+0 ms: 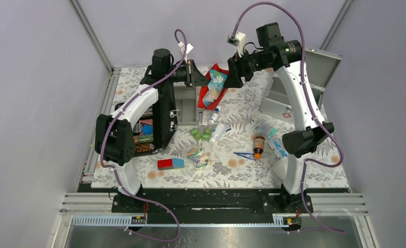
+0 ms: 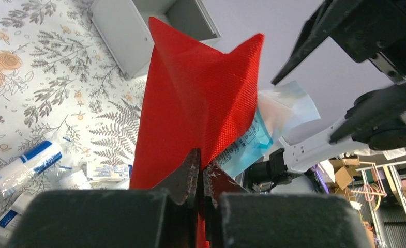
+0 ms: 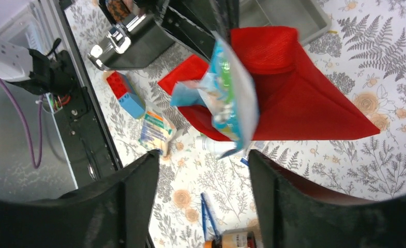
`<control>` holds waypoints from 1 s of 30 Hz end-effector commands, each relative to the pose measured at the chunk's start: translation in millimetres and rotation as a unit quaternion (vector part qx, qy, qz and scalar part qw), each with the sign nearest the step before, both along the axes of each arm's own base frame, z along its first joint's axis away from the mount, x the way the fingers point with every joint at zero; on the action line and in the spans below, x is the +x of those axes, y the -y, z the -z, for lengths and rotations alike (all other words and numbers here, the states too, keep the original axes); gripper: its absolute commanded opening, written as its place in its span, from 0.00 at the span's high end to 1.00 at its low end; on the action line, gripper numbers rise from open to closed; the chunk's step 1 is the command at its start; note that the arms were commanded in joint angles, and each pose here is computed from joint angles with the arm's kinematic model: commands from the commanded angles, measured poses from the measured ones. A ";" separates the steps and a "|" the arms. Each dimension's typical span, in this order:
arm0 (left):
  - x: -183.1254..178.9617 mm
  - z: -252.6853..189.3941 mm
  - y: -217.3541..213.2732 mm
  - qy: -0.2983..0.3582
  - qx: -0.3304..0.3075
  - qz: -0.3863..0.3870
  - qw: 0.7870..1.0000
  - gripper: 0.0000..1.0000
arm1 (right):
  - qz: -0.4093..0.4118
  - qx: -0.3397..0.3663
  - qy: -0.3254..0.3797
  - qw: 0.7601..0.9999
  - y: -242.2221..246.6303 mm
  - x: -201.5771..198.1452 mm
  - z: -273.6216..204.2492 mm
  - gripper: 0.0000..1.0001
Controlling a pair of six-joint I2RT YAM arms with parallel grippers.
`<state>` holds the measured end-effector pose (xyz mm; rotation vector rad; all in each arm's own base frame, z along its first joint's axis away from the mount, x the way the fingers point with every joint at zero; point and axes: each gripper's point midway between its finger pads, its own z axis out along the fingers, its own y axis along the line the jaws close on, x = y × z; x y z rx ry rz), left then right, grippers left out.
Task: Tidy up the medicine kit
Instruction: Place the medical item at the medicine pouch.
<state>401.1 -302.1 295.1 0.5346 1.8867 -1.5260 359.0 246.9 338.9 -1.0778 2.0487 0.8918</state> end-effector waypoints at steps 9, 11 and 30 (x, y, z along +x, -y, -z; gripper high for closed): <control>-32.8 4.2 -10.7 0.036 0.053 0.066 0.996 1.00 | -0.139 0.006 0.119 0.983 -8.6 -14.4 -4.8 0.51; -33.6 6.6 -11.3 0.037 0.058 0.065 0.995 1.00 | -0.152 -0.011 0.116 0.982 -10.4 -19.0 4.3 0.51; -43.4 16.1 -9.6 0.041 0.073 0.091 0.992 1.00 | -0.229 -0.119 0.138 0.956 -18.5 -19.9 58.3 0.71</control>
